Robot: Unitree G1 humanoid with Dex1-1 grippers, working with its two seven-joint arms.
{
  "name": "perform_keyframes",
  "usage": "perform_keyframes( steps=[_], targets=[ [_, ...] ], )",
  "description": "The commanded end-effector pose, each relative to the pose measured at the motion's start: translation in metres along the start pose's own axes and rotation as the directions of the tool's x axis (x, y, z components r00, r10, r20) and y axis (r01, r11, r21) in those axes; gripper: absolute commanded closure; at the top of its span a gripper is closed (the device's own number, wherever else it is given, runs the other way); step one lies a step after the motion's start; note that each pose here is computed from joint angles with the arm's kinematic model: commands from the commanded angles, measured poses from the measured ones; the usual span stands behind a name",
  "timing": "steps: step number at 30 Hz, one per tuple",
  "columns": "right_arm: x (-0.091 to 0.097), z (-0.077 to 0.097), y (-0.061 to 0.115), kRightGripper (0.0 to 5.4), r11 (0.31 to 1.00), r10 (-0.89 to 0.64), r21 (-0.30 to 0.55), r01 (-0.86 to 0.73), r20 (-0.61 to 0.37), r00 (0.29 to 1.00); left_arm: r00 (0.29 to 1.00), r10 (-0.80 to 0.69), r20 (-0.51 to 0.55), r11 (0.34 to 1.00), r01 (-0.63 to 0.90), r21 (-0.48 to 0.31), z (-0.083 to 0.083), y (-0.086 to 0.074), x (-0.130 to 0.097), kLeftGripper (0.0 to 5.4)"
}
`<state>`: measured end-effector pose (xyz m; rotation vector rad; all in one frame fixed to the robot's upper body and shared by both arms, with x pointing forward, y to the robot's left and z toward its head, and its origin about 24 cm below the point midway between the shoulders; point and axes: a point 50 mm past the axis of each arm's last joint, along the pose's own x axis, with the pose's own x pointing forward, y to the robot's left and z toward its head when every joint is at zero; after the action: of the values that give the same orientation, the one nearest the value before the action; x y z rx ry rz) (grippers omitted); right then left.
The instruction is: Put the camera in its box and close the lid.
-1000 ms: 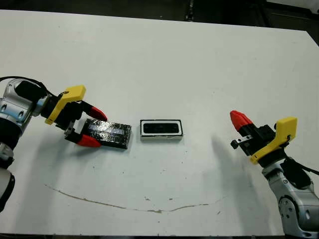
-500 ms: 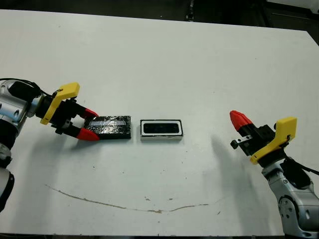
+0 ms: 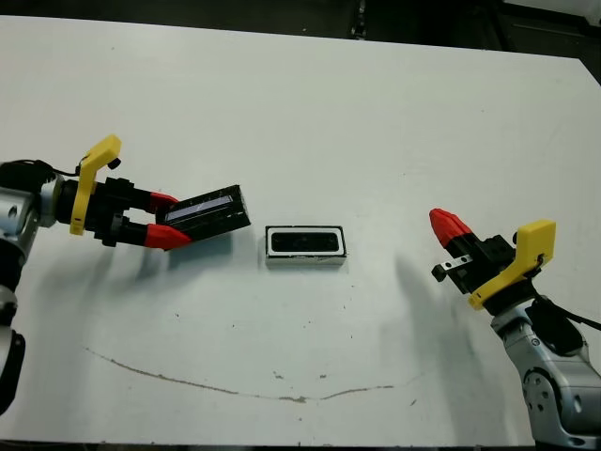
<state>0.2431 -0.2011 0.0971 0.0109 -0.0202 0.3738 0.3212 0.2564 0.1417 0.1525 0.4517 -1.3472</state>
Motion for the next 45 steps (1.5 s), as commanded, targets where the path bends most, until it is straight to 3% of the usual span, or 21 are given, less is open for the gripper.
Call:
perform_keyframes(
  steps=[1,7,18,32,37,45],
  targets=[
    [-0.002,-0.003,-0.002,5.4,1.0,-0.013,-0.015,0.013,-0.024,1.0,0.999,-0.036,0.039,0.999,0.037,-0.008,0.0,-0.002,0.01,2.2],
    [-0.002,-0.002,-0.002,5.4,0.999,-0.013,-0.03,0.013,-0.017,1.0,0.993,-0.094,0.064,0.996,0.093,0.016,0.005,-0.004,0.03,2.2],
    [-0.004,-0.002,-0.003,5.4,1.0,-0.013,-0.022,0.012,-0.016,1.0,0.992,-0.128,0.016,0.991,0.127,0.049,0.007,-0.003,0.058,2.2],
    [-0.005,-0.003,-0.002,5.4,1.0,-0.021,-0.018,0.021,-0.023,1.0,0.99,-0.13,-0.048,0.987,0.134,0.085,-0.004,-0.004,0.087,2.2],
    [-0.005,-0.004,-0.002,5.4,1.0,-0.024,-0.017,0.024,-0.024,0.999,0.986,-0.162,-0.034,0.986,0.164,0.044,-0.01,-0.006,0.095,2.21],
    [-0.005,-0.004,-0.002,5.4,0.999,-0.025,-0.024,0.025,-0.024,0.999,0.983,-0.179,-0.044,0.983,0.181,0.042,-0.011,-0.009,0.105,2.21]
  ],
)
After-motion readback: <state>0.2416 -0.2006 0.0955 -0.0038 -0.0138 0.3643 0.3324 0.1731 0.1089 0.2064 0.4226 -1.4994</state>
